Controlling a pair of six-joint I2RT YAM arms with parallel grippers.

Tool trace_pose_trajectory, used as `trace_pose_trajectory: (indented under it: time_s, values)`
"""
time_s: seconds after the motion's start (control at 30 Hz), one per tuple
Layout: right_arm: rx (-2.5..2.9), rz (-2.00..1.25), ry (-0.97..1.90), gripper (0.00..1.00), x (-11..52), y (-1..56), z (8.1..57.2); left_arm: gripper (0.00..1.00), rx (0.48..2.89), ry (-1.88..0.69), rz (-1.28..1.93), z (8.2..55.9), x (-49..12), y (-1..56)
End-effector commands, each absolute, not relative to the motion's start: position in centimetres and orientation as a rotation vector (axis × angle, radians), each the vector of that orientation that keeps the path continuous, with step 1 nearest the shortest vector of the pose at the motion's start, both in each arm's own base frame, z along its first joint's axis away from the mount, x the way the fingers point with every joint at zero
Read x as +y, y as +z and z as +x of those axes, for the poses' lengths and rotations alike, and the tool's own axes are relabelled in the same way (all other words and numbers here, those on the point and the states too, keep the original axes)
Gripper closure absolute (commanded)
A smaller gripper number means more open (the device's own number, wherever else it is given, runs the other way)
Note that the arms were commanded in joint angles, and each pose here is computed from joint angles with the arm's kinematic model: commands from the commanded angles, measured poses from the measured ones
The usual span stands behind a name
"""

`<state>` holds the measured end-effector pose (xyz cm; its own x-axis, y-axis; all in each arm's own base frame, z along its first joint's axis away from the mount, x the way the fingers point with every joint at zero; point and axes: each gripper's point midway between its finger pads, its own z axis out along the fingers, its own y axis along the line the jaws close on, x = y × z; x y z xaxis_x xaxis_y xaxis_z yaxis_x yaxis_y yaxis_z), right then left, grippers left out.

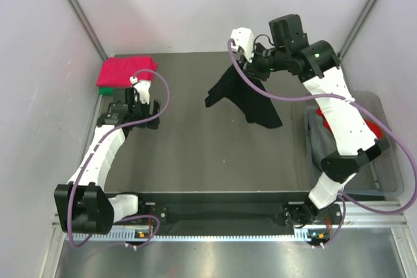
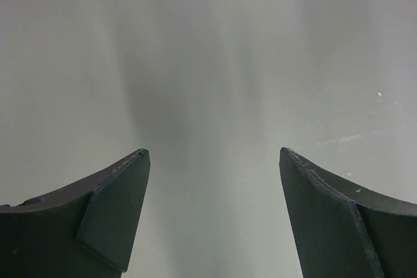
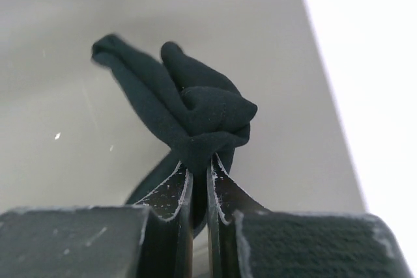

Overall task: Fold and stack the t-shirts
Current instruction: Move the tshirt to the center of the board, then flatten the tshirt out

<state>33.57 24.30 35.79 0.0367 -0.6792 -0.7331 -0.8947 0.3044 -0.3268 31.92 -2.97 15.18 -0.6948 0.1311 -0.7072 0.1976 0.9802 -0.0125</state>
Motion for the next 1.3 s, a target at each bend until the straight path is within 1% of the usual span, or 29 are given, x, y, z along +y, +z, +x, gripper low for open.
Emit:
trace_pose_trajectory:
  time_s: [0.0,0.07,0.17,0.23,0.3,0.4,0.47,0.5,0.53,0.57,0.6,0.63,0.67,0.7,0.77,0.8,0.83,0.87,0.9,0.97,1.0,1.03,1.1,1.13,1.17,1.27]
  values:
    - [1.447,-1.436,0.368,1.0,27.4,42.7,30.3,0.15,2.21,-0.025,0.19,34.4,-1.8,18.5]
    - [1.376,-1.459,0.343,1.0,28.4,44.2,29.3,0.16,2.186,0.013,0.166,34.6,-1.2,18.9]
    - [1.305,-1.509,0.366,0.99,30.6,44.7,27.5,0.16,2.173,0.012,0.156,34.5,-1.2,19.3]
    - [1.271,-1.573,0.41,0.97,32.8,43.9,26.0,0.16,2.167,0.016,0.151,34.5,-1.1,19.5]
    - [1.238,-1.64,0.43,0.96,34.7,42.8,24.6,0.16,2.157,0.061,0.123,34.6,-0.4,19.8]
    - [1.255,-1.671,0.429,0.98,35.6,41.3,25.3,0.16,2.153,0.087,0.095,34.7,0.1,19.8]
    - [1.3,-1.692,0.392,0.98,35.2,39.2,26.8,0.15,2.154,0.093,0.09,34.7,0.2,19.8]
    - [1.338,-1.673,0.345,0.97,34.1,38.2,28.6,0.15,2.154,0.095,0.091,34.6,0.2,19.7]
    - [1.273,-1.575,0.298,0.95,33.4,40.5,29.8,0.16,2.15,0.098,0.095,34.7,0.2,19.7]
    - [1.365,-1.592,0.263,0.83,32.6,35.5,31.5,0.15,2.144,0.102,0.095,34.8,0.3,19.8]
    - [1.429,-1.493,0.122,0.75,29.9,34.7,34.9,0.15,2.147,0.106,0.097,34.7,0.3,19.5]
    - [1.381,-1.355,0.029,0.66,28.9,36.3,37.6,0.15,2.14,0.109,0.095,34.8,0.4,19.7]
    - [1.506,-1.265,-0.123,0.54,25.1,33.3,40.9,0.15,2.135,0.11,0.096,34.8,0.4,19.8]
    - [1.518,-1.156,-0.195,0.53,23.8,33.9,42.9,0.16,2.138,0.109,0.095,34.8,0.4,19.6]
    - [1.594,-1.043,-0.324,0.5,21.3,32.9,44.4,0.15,2.135,0.105,0.092,34.7,0.4,19.5]
    - [1.593,-1.044,-0.281,0.5,21.8,32.7,43.8,0.15,2.138,0.1,0.094,34.5,0.3,19.3]
    - [1.593,-1.095,-0.215,0.49,22.3,32.1,42.0,0.15,2.138,0.096,0.095,34.5,0.2,19.3]
    - [1.548,-1.196,-0.067,0.48,24.7,31.3,39.9,0.15,2.138,0.1,0.095,34.4,0.3,19.3]
    - [1.524,-1.31,0.011,0.47,26.8,30.0,37.2,0.15,2.138,0.099,0.094,34.3,0.3,19.2]
    - [1.517,-1.45,0.102,0.49,29.4,26.9,34.0,0.15,2.141,0.103,0.088,34.3,0.4,19.0]
    - [1.51,-1.536,0.161,0.5,31.5,25.2,31.5,0.15,2.143,0.105,0.08,34.2,0.4,18.9]
    - [1.536,-1.6,0.201,0.52,32.5,22.5,30.3,0.15,2.146,0.108,0.076,34.1,0.5,18.8]
    - [1.524,-1.669,0.314,0.53,35.3,20.0,27.3,0.16,2.149,0.113,0.077,33.9,0.6,18.8]
    - [1.549,-1.715,0.345,0.54,35.9,17.6,26.3,0.16,2.154,0.122,0.074,33.8,0.8,18.7]
    - [1.541,-1.752,0.396,0.54,37.2,16.6,24.6,0.17,2.156,0.133,0.071,33.7,0.9,18.7]
    - [1.554,-1.834,0.455,0.54,39.0,13.1,22.6,0.18,2.151,0.177,0.046,33.2,1.8,19.1]
